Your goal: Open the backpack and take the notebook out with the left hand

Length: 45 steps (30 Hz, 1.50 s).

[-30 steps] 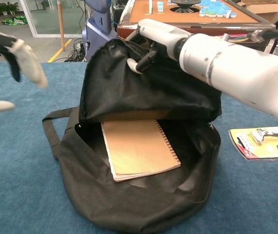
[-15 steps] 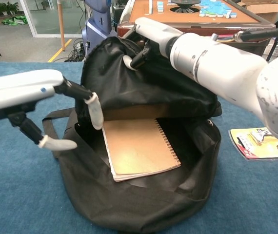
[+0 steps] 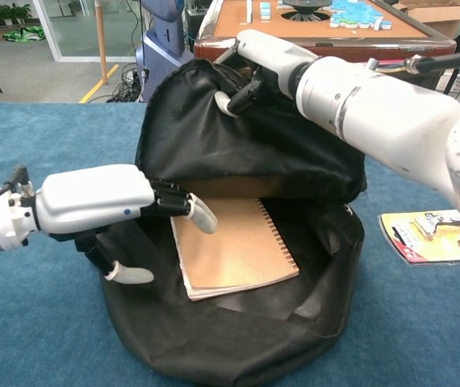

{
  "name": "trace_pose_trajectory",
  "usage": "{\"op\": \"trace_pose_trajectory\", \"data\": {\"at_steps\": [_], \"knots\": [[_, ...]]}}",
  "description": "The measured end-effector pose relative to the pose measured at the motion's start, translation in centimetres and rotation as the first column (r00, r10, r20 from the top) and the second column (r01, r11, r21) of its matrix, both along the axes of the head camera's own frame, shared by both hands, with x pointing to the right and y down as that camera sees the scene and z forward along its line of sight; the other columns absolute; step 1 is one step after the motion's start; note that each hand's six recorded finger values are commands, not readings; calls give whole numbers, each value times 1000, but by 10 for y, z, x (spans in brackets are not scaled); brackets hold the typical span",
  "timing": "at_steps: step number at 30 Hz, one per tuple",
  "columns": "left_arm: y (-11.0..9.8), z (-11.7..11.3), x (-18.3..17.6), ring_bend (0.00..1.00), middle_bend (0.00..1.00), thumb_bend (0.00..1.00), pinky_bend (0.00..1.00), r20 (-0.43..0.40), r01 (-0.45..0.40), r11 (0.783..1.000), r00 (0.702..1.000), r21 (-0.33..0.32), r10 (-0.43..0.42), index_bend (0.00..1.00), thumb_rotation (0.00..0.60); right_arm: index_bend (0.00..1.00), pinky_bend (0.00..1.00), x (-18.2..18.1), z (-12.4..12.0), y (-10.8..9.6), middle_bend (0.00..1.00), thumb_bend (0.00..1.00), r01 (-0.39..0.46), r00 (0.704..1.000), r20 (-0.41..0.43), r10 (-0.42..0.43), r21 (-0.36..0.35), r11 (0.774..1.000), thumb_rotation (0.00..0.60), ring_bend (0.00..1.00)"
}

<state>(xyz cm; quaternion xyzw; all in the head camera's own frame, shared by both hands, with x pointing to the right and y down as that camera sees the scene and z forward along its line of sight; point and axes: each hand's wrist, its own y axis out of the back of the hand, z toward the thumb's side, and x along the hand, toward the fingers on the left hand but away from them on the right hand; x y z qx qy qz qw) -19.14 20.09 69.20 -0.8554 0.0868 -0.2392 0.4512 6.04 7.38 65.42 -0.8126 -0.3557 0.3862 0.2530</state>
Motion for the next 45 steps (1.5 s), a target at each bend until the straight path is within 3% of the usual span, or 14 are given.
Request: {"op": "trace_pose_trajectory", "data": {"at_steps": [17, 37, 45], "knots": [[6, 37, 20, 146, 132, 223, 227, 56, -35, 999, 998, 37, 33, 136, 600, 633, 62, 12, 2, 5, 306, 997, 7, 1000, -15, -7, -9, 1000, 600, 115], [-1, 53, 37, 137, 126, 223, 219, 32, 48, 997, 998, 52, -50, 145, 600, 632, 62, 12, 5, 7, 304, 998, 7, 1000, -29, -8, -15, 1000, 600, 115], [-2, 58, 44, 133, 126, 239, 203, 23, 68, 997, 997, 34, -69, 208, 600, 632, 62, 15, 7, 5, 304, 998, -2, 999, -37, 1, -14, 1000, 600, 115]]}}
